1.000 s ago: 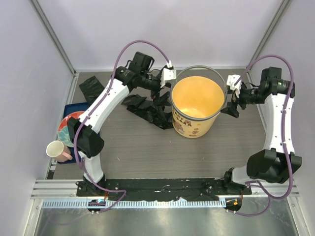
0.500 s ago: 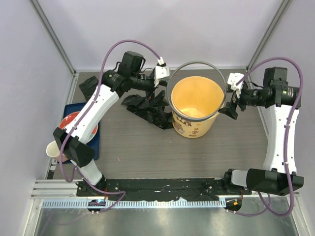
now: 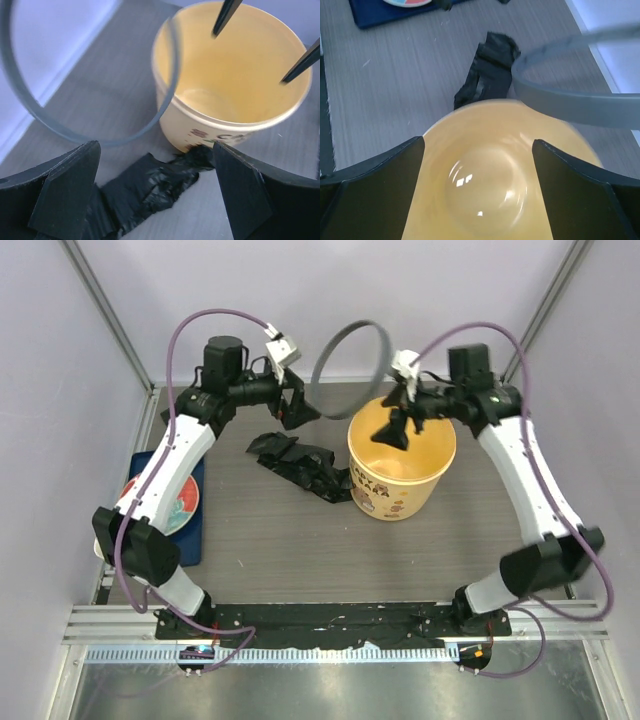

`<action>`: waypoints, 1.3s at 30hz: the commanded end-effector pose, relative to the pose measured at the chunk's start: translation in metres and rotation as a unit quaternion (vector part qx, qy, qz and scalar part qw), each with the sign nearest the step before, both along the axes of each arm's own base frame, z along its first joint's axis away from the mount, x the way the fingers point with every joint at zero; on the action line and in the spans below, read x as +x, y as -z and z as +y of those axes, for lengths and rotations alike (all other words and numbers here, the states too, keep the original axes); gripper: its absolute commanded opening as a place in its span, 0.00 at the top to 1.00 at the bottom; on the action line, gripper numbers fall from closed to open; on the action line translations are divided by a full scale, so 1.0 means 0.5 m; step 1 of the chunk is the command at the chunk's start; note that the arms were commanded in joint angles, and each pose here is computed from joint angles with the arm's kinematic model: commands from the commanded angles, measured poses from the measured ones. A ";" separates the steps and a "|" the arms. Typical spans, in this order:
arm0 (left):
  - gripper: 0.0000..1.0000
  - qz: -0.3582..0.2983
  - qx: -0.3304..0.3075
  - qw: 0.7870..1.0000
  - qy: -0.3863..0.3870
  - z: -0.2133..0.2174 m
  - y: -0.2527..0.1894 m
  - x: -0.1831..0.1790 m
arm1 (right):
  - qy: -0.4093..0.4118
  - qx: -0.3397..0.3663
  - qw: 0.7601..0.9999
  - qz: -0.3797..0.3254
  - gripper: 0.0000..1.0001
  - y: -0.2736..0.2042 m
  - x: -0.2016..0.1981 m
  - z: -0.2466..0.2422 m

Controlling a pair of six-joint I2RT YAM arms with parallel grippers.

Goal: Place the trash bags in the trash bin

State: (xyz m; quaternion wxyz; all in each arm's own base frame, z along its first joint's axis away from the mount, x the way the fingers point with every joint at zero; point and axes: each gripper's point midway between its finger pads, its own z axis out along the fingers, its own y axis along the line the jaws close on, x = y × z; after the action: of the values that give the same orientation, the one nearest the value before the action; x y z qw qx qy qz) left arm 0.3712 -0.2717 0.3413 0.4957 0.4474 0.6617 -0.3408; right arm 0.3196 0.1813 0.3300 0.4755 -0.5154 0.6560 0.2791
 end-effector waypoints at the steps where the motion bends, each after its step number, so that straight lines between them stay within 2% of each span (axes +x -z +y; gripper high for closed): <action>1: 0.00 -0.051 -0.043 0.996 -0.062 0.045 -0.053 0.114 | 0.037 0.037 0.998 -0.033 0.04 -0.054 0.162 0.084; 2: 0.00 -0.065 -0.051 0.993 -0.080 0.056 -0.065 0.145 | 0.059 0.035 0.998 0.003 0.04 -0.010 0.215 0.095; 3: 0.00 -0.048 -0.053 0.993 -0.096 0.063 -0.051 0.168 | 0.078 0.033 0.996 0.021 0.04 0.005 0.247 0.095; 4: 0.00 -0.029 -0.045 0.992 -0.113 0.080 -0.015 0.205 | 0.103 0.035 0.994 -0.002 0.04 -0.041 0.282 0.078; 5: 0.00 -0.024 -0.045 0.992 -0.115 0.087 -0.013 0.218 | 0.114 0.026 0.993 0.024 0.04 -0.001 0.316 0.069; 6: 0.01 -0.007 -0.041 0.992 -0.122 0.097 0.003 0.225 | 0.127 0.027 0.990 0.049 0.04 -0.002 0.315 0.054; 8: 0.01 0.010 -0.041 0.988 -0.148 0.134 0.028 0.242 | 0.141 0.041 0.988 0.050 0.04 -0.031 0.322 0.011; 11: 0.02 0.015 -0.021 0.987 -0.156 0.164 0.059 0.233 | 0.158 0.034 0.985 0.054 0.04 -0.034 0.296 -0.044; 12: 0.01 0.018 0.012 0.989 -0.146 0.170 0.088 0.219 | 0.159 0.025 0.986 0.049 0.04 -0.035 0.270 -0.059; 15: 0.02 0.035 0.058 0.990 -0.123 0.179 0.138 0.190 | 0.171 0.011 0.984 0.043 0.04 -0.047 0.221 -0.090; 18: 0.02 0.046 0.150 0.984 -0.081 0.169 0.211 0.130 | 0.188 0.003 0.979 0.080 0.04 -0.014 0.180 -0.109; 19: 0.02 0.054 0.183 0.980 -0.055 0.150 0.245 0.096 | 0.195 0.009 0.978 0.075 0.04 -0.034 0.156 -0.115; 21: 0.02 0.068 0.194 0.978 -0.023 0.120 0.281 0.047 | 0.218 0.008 0.972 0.093 0.05 -0.015 0.137 -0.136; 24: 0.01 0.057 0.172 0.983 0.027 0.058 0.295 0.003 | 0.258 0.016 0.959 0.114 0.04 -0.004 0.098 -0.176; 25: 0.00 0.060 0.180 0.981 0.046 0.043 0.318 -0.016 | 0.264 0.019 0.958 0.113 0.04 -0.009 0.083 -0.184; 27: 0.00 0.024 0.212 0.973 0.084 -0.004 0.345 -0.037 | 0.280 0.008 0.951 0.130 0.05 0.016 0.066 -0.200; 33: 0.00 -0.026 0.224 0.970 0.096 -0.071 0.397 0.002 | 0.330 -0.022 0.931 0.153 0.05 0.063 0.051 -0.235; 36: 0.04 -0.039 0.235 0.965 0.108 -0.069 0.428 0.002 | 0.352 -0.026 0.918 0.180 0.06 0.093 0.054 -0.244; 39: 0.12 -0.037 0.243 0.961 0.125 -0.057 0.451 -0.023 | 0.369 -0.032 0.909 0.188 0.07 0.116 0.058 -0.254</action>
State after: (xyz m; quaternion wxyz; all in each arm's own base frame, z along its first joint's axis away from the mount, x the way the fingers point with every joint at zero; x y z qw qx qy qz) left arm 0.3549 -0.3065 0.1245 0.3337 0.6212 0.6685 -0.2363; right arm 0.3457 0.0623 0.2788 0.3984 -0.2212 0.8729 0.1746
